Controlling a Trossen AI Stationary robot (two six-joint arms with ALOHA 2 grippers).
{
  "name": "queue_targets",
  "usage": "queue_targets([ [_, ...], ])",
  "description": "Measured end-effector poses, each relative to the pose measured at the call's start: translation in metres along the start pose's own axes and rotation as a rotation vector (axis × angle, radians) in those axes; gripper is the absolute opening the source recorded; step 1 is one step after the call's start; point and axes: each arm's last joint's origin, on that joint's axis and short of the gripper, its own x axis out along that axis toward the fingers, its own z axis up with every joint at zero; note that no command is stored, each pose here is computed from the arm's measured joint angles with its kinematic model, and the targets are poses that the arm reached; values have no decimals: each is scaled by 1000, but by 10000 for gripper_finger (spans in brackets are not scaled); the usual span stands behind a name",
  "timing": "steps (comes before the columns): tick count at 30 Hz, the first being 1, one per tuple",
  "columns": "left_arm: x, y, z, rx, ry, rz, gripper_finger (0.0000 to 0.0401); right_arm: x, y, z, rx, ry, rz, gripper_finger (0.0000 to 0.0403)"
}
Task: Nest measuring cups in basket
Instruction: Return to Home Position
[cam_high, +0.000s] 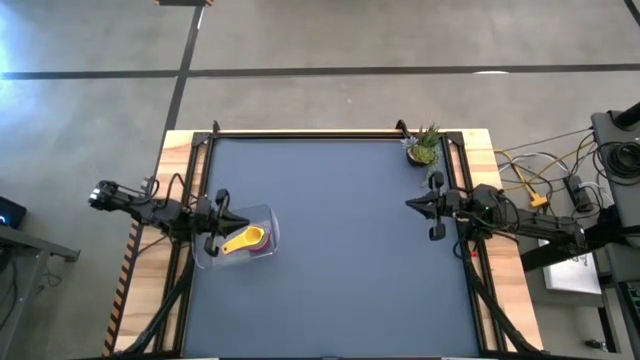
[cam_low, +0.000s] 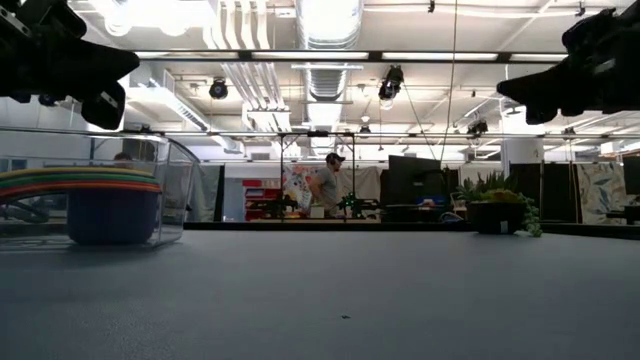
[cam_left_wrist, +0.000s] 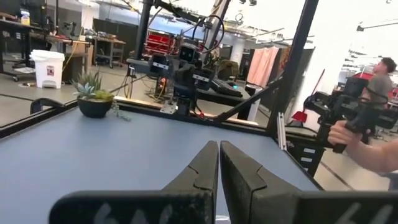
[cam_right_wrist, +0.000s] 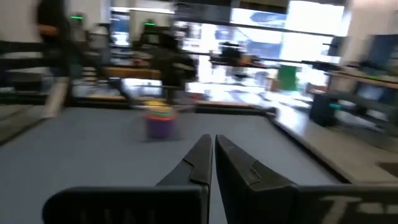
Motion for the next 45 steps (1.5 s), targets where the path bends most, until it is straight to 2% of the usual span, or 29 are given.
queue_targets([
  [5,0,0,-1,1,28,6,0,0,-7,-3,49,38,-231,9],
  [8,1,0,-2,3,35,7,0,0,-8,-4,81,54,-298,9],
  [45,1,0,-2,8,37,8,0,1,-9,-6,62,79,-304,9],
])
